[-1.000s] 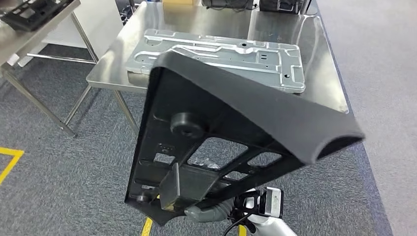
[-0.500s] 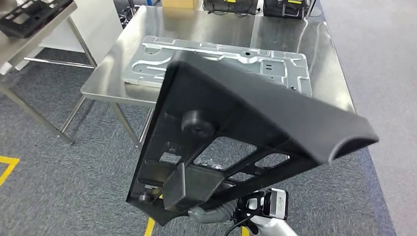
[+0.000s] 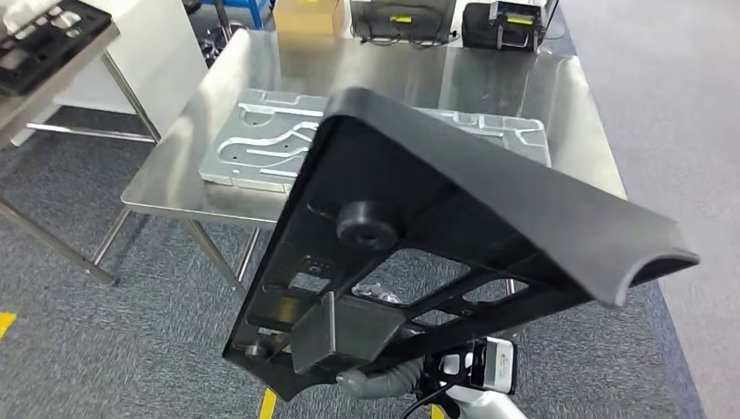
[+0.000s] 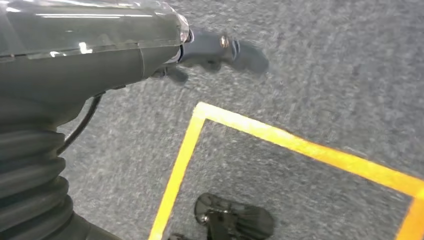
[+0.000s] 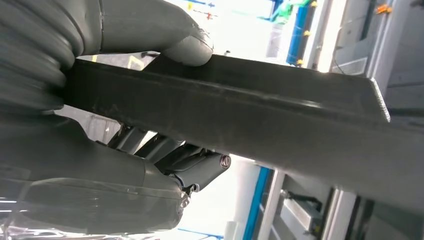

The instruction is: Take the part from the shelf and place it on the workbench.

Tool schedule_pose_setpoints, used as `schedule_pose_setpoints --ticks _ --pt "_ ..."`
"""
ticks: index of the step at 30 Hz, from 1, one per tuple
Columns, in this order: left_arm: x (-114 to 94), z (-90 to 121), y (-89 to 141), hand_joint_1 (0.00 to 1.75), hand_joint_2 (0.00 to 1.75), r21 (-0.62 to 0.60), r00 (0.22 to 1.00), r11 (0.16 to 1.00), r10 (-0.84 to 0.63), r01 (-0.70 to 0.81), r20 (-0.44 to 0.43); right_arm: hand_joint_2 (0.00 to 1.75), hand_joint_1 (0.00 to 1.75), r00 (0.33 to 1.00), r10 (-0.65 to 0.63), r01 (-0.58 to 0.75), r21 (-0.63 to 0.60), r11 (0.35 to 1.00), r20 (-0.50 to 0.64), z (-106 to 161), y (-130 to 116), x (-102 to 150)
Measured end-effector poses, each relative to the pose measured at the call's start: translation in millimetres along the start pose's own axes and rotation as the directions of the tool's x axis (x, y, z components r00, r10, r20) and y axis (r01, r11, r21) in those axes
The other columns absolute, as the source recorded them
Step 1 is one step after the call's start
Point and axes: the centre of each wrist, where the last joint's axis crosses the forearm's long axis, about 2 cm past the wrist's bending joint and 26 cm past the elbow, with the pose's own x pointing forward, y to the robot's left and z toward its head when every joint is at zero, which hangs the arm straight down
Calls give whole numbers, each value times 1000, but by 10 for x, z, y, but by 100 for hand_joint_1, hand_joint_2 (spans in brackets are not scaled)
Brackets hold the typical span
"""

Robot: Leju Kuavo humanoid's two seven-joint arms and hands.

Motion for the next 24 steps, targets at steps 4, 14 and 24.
schedule_pose_setpoints --ticks 4,14,24 --pt "10 -1 -16 0 175 -3 1000 1000 0 1 3 175 169 1000 7 -7 1 1000 11 -21 -14 23" --pt "50 -15 -27 0 175 0 1000 1000 -6 6 19 175 169 998 50 -48 -54 997 32 -18 -159 87" --pt "61 -19 -28 0 175 3 1000 1000 5 -5 31 175 169 963 265 -257 -115 960 57 -183 -384 246"
